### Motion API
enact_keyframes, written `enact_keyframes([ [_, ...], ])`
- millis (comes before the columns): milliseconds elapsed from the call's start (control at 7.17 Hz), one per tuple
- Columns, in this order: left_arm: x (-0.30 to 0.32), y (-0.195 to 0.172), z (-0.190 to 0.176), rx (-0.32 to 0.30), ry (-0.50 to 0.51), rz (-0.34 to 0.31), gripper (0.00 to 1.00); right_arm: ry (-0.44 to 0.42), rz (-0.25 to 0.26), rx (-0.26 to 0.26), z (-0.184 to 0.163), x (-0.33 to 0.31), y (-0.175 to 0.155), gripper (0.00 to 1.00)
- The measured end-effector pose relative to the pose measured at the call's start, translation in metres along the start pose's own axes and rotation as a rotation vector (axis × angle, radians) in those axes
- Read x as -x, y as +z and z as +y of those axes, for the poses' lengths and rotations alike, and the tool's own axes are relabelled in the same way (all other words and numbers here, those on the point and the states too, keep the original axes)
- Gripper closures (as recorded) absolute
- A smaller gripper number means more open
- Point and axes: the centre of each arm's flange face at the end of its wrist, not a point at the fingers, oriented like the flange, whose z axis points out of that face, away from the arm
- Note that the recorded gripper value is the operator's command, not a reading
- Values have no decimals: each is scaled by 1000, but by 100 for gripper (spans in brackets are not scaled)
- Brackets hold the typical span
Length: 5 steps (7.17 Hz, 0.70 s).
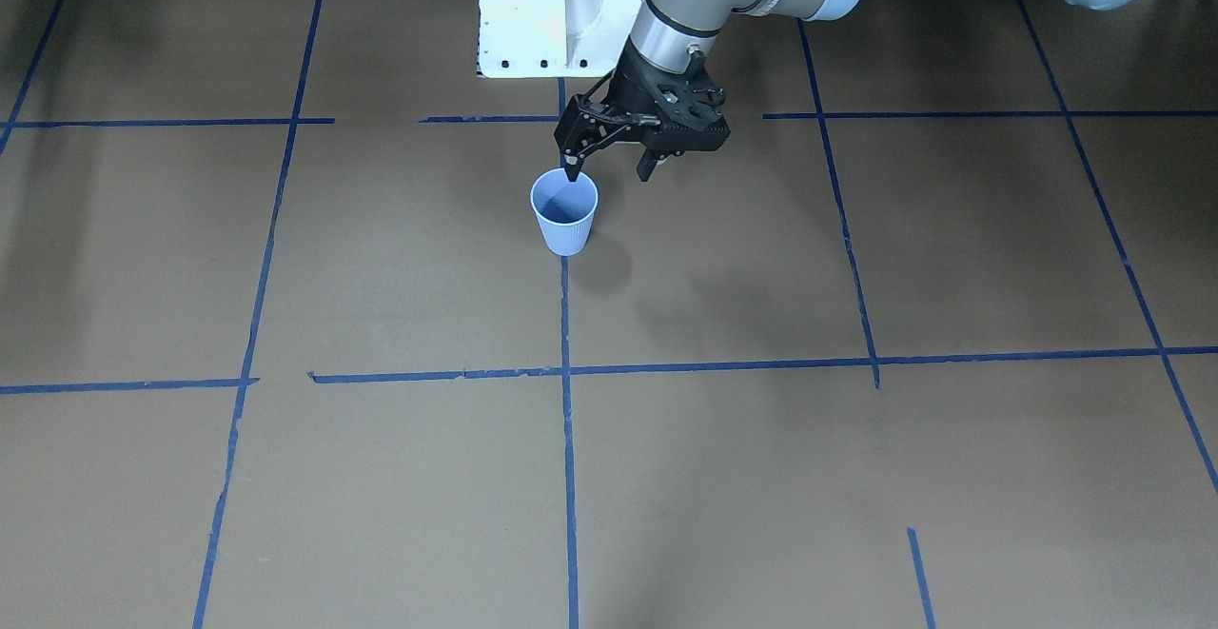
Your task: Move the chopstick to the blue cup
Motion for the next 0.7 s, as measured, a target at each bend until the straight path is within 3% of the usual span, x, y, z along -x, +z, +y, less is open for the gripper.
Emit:
enact_keyframes([
  [419, 3, -3, -1, -3, -4, 3, 0, 2, -7, 47, 10, -47, 38, 7],
  [558, 3, -3, -1, -4, -5, 3, 0, -6, -9, 51, 21, -56, 47, 12],
  [698, 4, -3, -1, -5, -7, 4, 0, -2, -10, 56, 25, -62, 54, 27],
])
